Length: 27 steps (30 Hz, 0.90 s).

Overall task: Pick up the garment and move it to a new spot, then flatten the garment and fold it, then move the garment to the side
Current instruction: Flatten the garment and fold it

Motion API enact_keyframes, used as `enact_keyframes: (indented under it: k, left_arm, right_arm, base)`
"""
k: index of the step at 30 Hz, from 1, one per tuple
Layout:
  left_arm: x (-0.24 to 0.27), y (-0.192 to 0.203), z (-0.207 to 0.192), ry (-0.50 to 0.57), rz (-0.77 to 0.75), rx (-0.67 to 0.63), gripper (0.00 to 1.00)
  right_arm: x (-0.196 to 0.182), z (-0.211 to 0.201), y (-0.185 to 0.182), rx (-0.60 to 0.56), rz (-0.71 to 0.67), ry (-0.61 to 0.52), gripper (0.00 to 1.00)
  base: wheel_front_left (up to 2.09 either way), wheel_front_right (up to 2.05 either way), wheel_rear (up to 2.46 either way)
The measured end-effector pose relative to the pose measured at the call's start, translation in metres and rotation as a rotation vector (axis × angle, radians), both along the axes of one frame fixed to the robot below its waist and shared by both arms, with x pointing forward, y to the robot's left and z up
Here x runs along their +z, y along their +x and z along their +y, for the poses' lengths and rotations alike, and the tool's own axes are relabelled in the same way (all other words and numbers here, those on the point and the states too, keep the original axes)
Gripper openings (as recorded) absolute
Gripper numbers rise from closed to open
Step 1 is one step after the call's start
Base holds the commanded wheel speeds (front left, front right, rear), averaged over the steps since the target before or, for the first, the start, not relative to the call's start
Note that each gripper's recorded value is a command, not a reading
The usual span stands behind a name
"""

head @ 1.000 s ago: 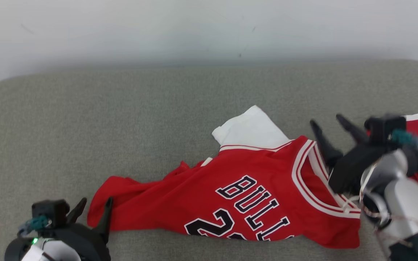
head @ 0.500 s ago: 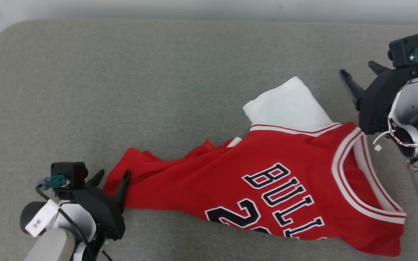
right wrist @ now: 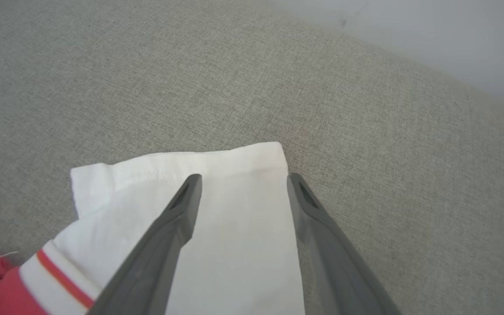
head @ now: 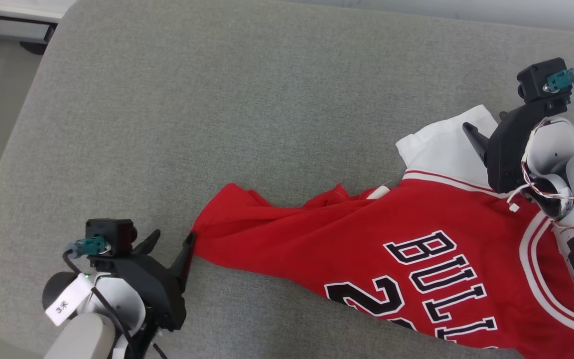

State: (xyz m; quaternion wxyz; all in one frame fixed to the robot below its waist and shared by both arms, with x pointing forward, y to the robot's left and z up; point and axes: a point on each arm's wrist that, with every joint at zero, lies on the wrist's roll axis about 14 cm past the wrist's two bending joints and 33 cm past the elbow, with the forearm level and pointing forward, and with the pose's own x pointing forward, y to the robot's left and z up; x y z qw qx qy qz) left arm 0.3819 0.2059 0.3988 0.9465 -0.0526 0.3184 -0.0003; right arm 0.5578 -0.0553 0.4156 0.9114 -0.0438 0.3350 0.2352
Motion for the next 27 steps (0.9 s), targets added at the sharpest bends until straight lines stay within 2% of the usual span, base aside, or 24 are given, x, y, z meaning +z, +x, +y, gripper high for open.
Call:
enact_keyframes:
  k: [11,27]
  left_arm:
    - [0.001,0.0,-0.024,-0.048,0.002,-0.061,1.0]
    - [-0.003,0.004,-0.03,-0.054,0.019,-0.087,1.0]
  right_arm:
    - [-0.024,0.008,-0.001,0.009,0.082,-0.006,1.0]
    - [-0.028,0.004,0.006,-0.013,0.081,0.001,1.0]
  base:
    - [0.0,0.0,0.0]
    - [0.0,0.0,0.0]
